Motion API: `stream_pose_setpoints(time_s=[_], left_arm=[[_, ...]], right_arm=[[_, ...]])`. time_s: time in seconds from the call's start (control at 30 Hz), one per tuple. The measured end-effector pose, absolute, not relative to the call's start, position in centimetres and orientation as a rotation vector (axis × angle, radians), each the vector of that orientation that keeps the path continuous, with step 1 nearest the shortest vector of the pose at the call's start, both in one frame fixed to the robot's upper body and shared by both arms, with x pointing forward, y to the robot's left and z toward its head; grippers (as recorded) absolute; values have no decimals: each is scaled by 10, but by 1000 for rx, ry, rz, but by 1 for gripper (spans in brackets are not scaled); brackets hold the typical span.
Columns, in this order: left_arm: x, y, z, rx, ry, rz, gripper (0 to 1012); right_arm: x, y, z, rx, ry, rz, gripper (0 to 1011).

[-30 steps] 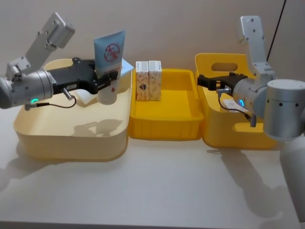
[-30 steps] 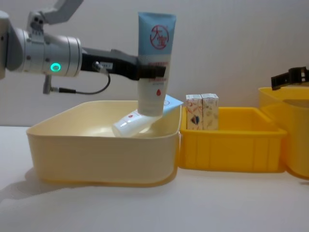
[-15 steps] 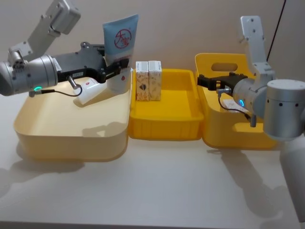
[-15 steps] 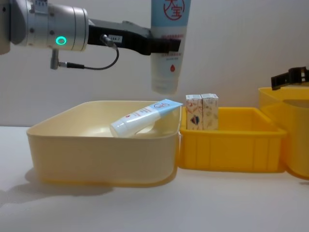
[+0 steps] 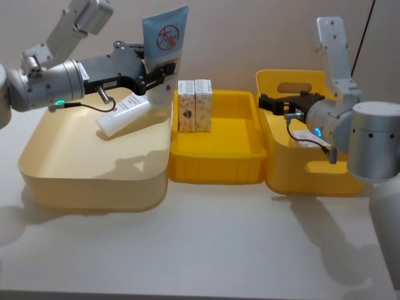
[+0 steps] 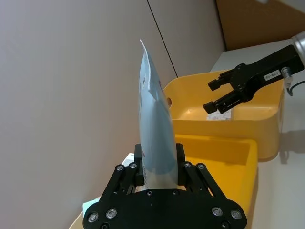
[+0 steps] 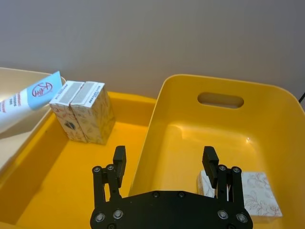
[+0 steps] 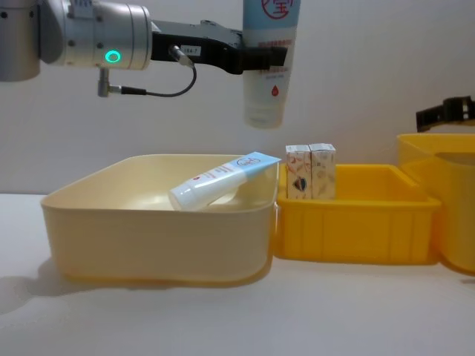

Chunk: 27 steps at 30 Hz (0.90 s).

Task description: Bimanual collaborative sorting of washing and personal care products

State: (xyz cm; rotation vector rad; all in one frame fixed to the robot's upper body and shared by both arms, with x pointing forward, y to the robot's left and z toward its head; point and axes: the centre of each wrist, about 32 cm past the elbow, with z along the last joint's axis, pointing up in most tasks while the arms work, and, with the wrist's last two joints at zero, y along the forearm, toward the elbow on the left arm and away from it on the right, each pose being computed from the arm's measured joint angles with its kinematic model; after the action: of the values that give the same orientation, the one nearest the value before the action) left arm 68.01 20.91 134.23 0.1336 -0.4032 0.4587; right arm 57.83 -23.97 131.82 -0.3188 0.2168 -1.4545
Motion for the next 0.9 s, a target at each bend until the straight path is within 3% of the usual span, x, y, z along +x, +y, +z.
stream_pose_setpoints(time_s=[0.33,0.9], left_arm=[[714,201,1333,89,-392,397,351],[725,196,1330,75,-399,361,352]], right_arm=[[568,-243,1333,-243,141,-1385,1001],[544,-258,1357,-75,19,-1180,1001]])
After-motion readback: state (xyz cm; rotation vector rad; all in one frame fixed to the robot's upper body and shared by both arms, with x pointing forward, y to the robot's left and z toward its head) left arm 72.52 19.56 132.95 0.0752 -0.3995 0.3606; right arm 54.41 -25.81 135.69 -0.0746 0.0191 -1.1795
